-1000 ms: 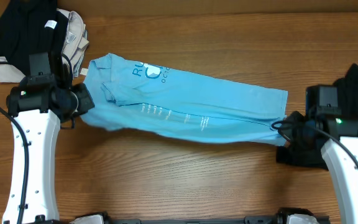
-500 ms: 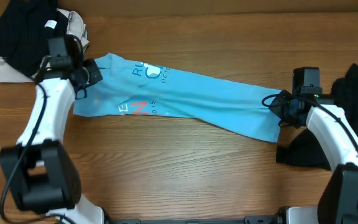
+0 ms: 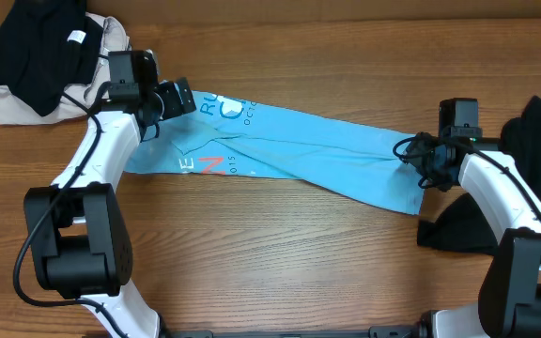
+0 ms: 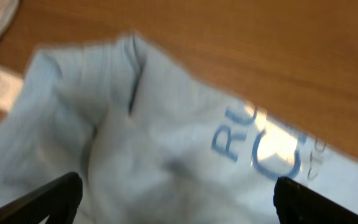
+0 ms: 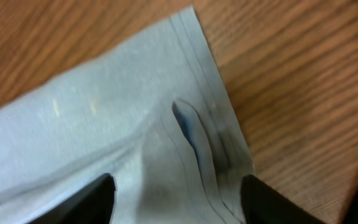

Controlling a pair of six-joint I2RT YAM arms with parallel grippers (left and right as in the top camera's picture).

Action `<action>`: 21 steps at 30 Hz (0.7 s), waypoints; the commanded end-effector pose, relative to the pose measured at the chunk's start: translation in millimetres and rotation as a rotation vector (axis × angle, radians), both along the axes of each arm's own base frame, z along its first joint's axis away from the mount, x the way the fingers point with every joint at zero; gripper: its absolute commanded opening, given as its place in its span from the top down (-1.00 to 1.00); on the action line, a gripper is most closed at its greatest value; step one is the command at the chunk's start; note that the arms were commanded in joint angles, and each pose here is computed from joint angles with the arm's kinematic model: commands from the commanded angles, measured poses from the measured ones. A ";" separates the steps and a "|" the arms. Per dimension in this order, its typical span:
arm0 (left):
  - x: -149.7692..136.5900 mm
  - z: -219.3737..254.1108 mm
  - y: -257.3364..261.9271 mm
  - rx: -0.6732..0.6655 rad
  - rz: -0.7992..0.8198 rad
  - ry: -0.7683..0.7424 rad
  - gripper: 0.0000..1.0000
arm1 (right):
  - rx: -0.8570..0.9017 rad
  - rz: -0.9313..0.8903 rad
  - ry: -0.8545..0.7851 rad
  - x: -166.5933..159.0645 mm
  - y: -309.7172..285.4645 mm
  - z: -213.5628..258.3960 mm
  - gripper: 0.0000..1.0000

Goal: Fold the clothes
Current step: 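Lift the near hem and fold it up over the shirt's top half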

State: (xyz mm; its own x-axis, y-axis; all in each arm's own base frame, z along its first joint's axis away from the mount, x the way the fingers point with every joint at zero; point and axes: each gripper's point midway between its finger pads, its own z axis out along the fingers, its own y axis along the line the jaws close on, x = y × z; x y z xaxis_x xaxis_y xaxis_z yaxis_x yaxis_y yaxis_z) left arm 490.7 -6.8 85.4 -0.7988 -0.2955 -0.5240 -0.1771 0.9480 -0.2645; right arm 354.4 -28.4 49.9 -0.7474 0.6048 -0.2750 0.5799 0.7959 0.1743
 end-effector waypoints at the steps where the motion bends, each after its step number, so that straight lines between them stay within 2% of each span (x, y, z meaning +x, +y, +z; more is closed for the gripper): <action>1: -3.4 21.4 0.4 0.010 -0.033 0.026 -1.00 | -0.036 0.098 0.003 2.2 -6.1 7.0 -0.54; 6: -22.1 39.5 6.2 0.057 -0.107 0.124 -0.99 | -0.064 0.186 0.046 -6.9 -10.9 -6.6 -0.62; 8: -26.1 44.3 6.0 0.078 -0.146 0.139 -1.00 | -0.067 0.201 0.060 -6.4 -12.8 -13.8 -0.93; 11: -30.7 45.6 6.0 0.089 -0.168 0.158 -0.99 | -0.073 0.246 0.075 -4.3 -13.1 -24.7 -0.97; 15: -36.0 43.2 6.2 0.092 -0.175 0.181 -1.00 | -0.048 0.256 0.090 -3.6 -9.3 -35.8 -0.76; 17: -38.0 42.3 6.2 0.095 -0.180 0.189 -1.00 | -0.029 0.261 0.096 -4.4 -6.2 -39.2 -0.59; 19: -39.8 41.3 8.1 0.104 -0.175 0.199 -1.00 | -0.014 0.264 0.104 -5.7 -3.8 -41.8 -0.31; 21: -41.5 40.3 11.2 0.119 -0.167 0.209 -1.00 | 0.006 0.266 0.106 -6.7 -0.5 -43.1 -0.12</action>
State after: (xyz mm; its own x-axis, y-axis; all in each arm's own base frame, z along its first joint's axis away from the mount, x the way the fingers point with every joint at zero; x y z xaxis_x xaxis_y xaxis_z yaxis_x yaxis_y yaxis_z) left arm 445.8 -2.2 114.0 -0.9345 -0.1186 -0.3355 -0.0696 0.9855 -0.1546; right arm 347.8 -34.7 9.5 -0.8986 0.3902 -0.2007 0.3784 0.9207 0.0959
